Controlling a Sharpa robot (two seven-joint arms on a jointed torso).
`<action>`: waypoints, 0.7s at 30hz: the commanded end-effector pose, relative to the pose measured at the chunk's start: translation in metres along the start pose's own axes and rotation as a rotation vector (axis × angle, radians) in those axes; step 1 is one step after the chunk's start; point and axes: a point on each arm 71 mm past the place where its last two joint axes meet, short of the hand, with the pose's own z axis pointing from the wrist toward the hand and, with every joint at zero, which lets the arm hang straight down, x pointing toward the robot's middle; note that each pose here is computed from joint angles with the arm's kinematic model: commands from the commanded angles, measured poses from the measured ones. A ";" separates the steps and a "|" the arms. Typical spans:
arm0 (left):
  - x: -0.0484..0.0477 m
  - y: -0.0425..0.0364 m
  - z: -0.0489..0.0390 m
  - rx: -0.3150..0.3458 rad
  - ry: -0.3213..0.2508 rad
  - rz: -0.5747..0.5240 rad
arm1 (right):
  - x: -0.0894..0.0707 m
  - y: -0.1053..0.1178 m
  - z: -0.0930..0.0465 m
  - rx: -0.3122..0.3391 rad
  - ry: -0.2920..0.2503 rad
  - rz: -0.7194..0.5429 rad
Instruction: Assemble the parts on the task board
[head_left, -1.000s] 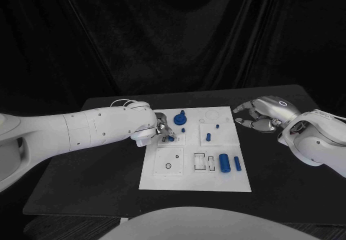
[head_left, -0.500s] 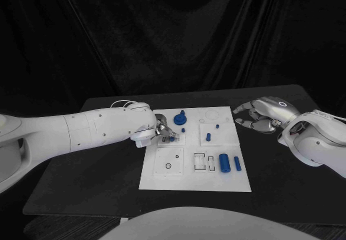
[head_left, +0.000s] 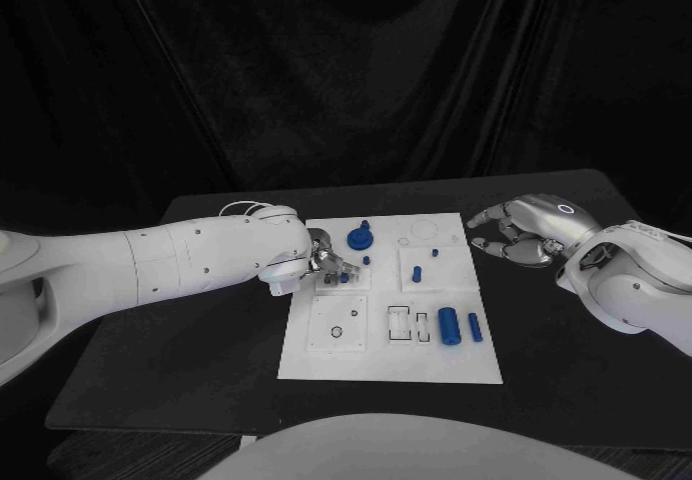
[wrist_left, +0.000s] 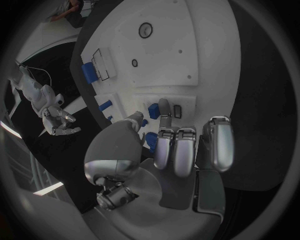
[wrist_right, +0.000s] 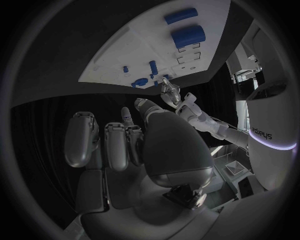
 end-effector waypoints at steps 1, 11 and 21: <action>-0.0027 0.0008 -0.0039 0.039 -0.048 -0.023 | 0.000 -0.002 -0.002 0.018 -0.003 -0.001; -0.0554 0.0032 -0.0312 0.069 -0.127 0.021 | 0.000 -0.005 -0.003 0.022 -0.003 -0.003; -0.0930 0.0096 -0.0325 0.040 -0.147 0.053 | 0.000 -0.004 -0.001 0.007 -0.007 -0.006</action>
